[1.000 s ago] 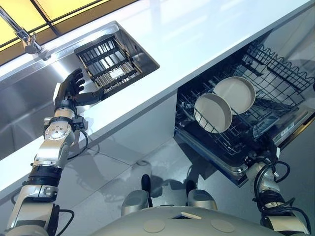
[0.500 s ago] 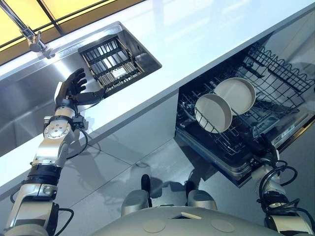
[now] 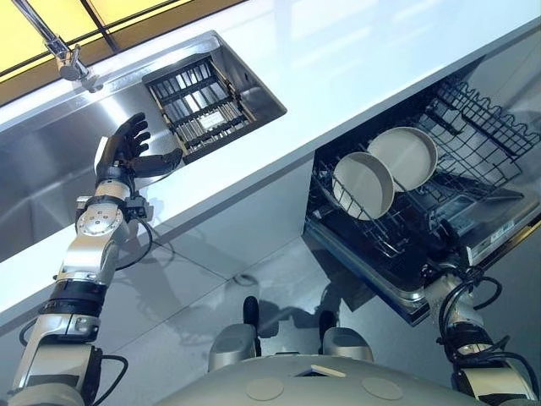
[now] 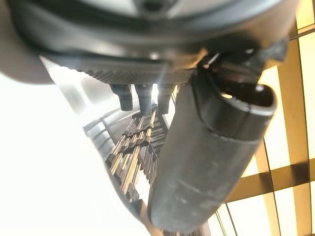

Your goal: Pick up plates and place into dishwasher.

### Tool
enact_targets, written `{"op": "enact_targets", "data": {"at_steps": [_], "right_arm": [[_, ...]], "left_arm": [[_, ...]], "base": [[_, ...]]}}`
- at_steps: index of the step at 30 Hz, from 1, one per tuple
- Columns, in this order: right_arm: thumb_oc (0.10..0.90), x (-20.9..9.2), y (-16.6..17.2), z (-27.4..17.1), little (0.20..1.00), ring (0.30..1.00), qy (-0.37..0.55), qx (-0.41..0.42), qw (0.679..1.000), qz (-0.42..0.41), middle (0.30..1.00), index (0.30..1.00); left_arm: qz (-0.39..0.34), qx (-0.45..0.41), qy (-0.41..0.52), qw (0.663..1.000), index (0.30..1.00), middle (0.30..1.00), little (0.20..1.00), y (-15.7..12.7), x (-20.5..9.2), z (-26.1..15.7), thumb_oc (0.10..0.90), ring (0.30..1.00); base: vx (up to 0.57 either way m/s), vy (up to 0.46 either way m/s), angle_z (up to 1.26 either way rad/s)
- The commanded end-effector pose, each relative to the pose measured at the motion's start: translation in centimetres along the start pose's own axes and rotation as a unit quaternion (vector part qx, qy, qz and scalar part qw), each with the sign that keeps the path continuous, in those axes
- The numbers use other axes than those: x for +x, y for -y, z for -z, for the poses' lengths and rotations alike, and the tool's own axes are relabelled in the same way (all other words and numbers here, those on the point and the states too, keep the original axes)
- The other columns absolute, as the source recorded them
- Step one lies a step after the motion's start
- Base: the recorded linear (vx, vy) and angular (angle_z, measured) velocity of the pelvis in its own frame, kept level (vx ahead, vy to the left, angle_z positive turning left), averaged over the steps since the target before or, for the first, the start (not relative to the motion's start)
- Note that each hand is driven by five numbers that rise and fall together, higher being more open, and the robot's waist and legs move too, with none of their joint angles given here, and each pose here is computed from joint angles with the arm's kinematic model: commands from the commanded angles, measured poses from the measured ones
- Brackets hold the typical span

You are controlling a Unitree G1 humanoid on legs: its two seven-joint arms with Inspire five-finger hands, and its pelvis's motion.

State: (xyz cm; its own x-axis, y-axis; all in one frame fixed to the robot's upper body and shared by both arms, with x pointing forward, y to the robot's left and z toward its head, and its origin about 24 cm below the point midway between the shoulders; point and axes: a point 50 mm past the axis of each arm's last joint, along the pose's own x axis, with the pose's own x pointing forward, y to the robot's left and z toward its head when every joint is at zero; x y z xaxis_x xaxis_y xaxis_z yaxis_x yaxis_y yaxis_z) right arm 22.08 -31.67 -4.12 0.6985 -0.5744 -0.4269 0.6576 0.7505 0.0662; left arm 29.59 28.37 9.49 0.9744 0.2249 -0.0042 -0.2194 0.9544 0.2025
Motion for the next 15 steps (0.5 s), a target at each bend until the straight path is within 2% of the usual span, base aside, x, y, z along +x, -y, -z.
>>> {"op": "enact_targets", "data": {"at_steps": [1, 6, 15], "right_arm": [[0.8, -2.7, -14.4, -15.3, 0.9, 0.9, 0.275, 0.056, 0.924, -0.26, 0.9, 0.9], [0.8, -3.4, -16.7, -17.4, 0.9, 0.9, 0.285, 0.056, 0.912, -0.29, 0.9, 0.9], [0.8, -5.0, -19.7, -19.4, 0.9, 0.9, 0.282, 0.131, 0.885, -0.346, 0.9, 0.9]], "left_arm": [[0.004, 0.009, 0.137, 0.991, 0.9, 0.9, 0.9, 0.5, 1.5, -6.5, 0.8, 0.9], [0.022, 0.018, 0.136, 0.99, 0.9, 0.9, 0.9, 0.7, 2.0, -6.8, 0.8, 0.9], [0.056, 0.022, 0.131, 0.99, 0.9, 0.9, 0.9, 1.9, 2.5, -7.1, 0.8, 0.9]], "base": [[0.06, 0.068, 0.13], [0.08, 0.069, 0.17], [0.09, 0.08, 0.12]]}}
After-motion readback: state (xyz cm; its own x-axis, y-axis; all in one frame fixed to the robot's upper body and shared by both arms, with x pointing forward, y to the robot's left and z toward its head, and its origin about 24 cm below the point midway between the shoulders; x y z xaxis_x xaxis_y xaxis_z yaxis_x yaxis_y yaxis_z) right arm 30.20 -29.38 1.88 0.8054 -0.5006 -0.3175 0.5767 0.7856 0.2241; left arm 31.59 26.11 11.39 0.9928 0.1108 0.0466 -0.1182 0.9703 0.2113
